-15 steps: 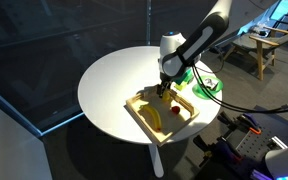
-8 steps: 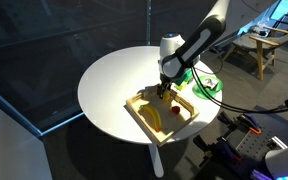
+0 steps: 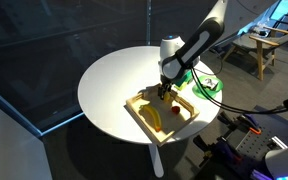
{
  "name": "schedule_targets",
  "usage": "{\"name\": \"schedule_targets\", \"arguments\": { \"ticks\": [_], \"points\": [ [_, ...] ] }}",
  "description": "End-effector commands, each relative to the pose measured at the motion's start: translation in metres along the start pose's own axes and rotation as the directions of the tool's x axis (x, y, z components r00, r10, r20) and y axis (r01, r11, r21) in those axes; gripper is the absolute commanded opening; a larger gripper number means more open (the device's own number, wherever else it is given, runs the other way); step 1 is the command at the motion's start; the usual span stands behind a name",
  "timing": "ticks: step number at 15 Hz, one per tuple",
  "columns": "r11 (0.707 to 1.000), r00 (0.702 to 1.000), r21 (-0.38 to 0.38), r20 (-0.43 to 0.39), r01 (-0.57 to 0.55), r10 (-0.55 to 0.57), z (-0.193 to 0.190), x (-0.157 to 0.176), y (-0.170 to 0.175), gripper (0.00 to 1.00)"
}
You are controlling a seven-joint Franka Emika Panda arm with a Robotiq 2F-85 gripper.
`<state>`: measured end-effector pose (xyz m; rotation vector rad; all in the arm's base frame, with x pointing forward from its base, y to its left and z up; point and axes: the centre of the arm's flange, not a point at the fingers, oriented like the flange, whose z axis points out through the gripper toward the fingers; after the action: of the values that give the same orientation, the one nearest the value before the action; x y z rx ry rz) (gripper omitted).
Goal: Remove the round yellow object from the wooden box and put it on the table
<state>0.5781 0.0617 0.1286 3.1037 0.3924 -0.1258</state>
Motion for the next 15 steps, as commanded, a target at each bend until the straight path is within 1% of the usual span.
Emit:
{"name": "schedule_targets", "arguments": {
  "ticks": [1, 3, 10, 15],
  "points": [
    [1.000, 1.000, -0.011, 0.015, -0.003, 0.004, -0.001, 0.007, 0.004, 0.58],
    [1.000, 1.000, -0.012, 0.018, -0.006, 0.006, -0.003, 0.006, 0.004, 0.41],
    [1.000, 0.999, -0.024, 0.033, -0.013, 0.014, -0.029, -0.002, 0.002, 0.40],
    [0.999, 0.999, -0.031, 0.042, -0.022, 0.024, -0.057, -0.007, 0.002, 0.40]
  ]
}}
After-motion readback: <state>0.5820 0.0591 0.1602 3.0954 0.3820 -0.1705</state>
